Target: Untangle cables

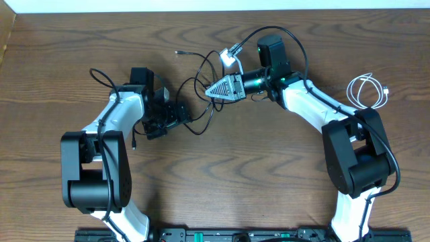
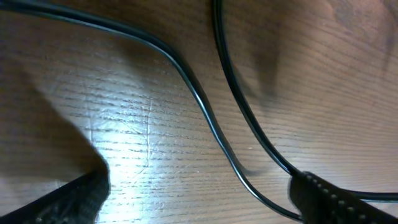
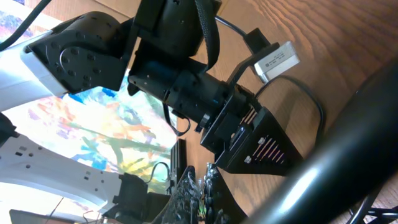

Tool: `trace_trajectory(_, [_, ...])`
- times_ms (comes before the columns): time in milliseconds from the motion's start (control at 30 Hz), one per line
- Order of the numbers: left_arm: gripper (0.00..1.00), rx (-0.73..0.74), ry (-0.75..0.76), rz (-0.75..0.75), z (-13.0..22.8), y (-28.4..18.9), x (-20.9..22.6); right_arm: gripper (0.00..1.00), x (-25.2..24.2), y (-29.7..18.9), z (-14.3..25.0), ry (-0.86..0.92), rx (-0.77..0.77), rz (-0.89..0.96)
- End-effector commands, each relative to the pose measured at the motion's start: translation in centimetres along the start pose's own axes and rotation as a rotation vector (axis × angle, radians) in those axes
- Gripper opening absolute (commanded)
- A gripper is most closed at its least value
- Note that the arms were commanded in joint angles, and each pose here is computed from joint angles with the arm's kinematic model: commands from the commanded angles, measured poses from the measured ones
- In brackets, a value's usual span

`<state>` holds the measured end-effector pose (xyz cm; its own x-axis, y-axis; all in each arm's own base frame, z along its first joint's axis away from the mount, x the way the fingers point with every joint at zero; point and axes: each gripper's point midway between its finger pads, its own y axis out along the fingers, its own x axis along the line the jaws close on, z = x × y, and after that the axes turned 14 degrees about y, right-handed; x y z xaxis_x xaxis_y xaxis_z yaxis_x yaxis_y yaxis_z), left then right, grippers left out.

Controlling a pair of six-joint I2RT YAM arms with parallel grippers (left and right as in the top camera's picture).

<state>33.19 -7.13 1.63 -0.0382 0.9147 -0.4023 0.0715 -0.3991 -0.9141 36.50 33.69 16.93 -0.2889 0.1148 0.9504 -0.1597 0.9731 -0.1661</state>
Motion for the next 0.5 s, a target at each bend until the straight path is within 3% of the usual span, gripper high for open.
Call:
trace_trajectory(0, [0.90,-0.012,0.020,-0.013,0.01,-0.33,0.11,0.01,-0.18,0.25,-0.17,0.008,-0.009,0.017])
trace_trajectory(467, [0.90,-0.028,0.027,-0.012,-0.37,-0.33,0.09,0.01,-0.82,0.23,-0.09,0.042,-0.017,0.045])
